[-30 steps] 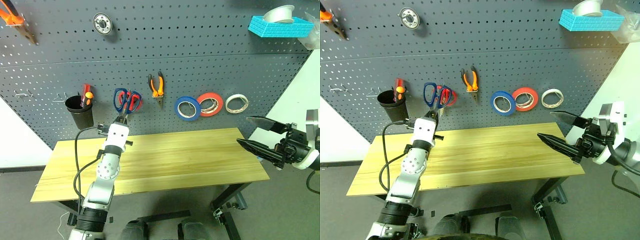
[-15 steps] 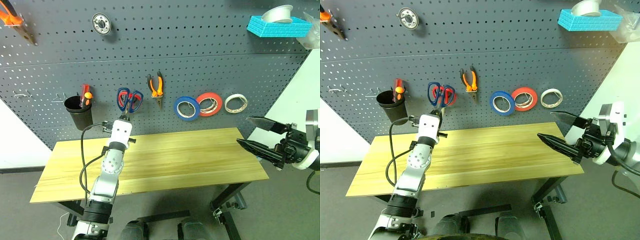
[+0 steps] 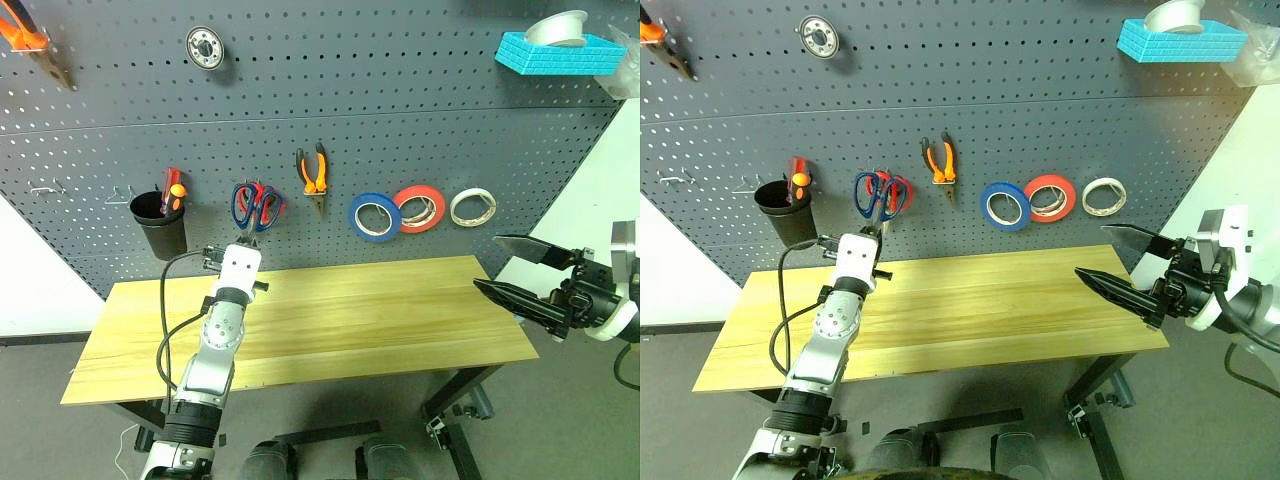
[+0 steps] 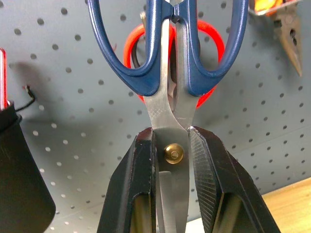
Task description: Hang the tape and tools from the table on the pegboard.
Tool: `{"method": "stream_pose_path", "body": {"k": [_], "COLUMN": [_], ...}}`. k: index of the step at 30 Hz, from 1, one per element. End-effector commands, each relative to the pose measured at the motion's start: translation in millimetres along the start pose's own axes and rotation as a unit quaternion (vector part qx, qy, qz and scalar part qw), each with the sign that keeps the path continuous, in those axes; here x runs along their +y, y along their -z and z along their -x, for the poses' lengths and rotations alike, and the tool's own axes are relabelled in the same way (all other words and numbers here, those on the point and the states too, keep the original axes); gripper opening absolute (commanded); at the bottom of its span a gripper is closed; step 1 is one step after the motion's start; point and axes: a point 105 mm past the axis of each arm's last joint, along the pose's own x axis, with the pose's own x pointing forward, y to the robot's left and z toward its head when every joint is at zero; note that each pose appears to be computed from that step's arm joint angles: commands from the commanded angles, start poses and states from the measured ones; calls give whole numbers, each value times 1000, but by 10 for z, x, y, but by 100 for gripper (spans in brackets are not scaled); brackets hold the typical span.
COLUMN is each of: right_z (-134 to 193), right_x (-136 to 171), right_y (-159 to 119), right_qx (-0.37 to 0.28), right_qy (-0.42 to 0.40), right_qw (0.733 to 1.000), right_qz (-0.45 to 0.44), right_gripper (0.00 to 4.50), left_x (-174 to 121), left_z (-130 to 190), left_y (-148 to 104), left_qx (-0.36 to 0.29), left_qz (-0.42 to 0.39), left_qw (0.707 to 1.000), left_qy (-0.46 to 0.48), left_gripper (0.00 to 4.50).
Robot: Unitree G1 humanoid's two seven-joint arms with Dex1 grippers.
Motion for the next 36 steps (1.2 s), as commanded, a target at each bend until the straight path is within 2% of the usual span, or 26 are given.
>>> {"method": "stream_pose_path", "body": {"k": [1, 18, 36], "right_z": [24, 18, 12], "right_x": [20, 37, 39], "right_y": [-110, -107, -90], "right_qx": [-7, -6, -2], "right_qy": [1, 0, -1], "right_qw": [1000, 1000, 1000], "right_qz": [23, 22, 19], "right_gripper": [450, 450, 450], "left_x": [61, -11, -21], "left_z": [-48, -211, -251], "left_y": [-110, -217, -116], "left_qx": [-23, -41, -27], "left_qz": [1, 8, 9], "left_qw": [1000, 999, 1000], "left_qy": [-12, -6, -10], "left_gripper": [70, 70, 70]}}
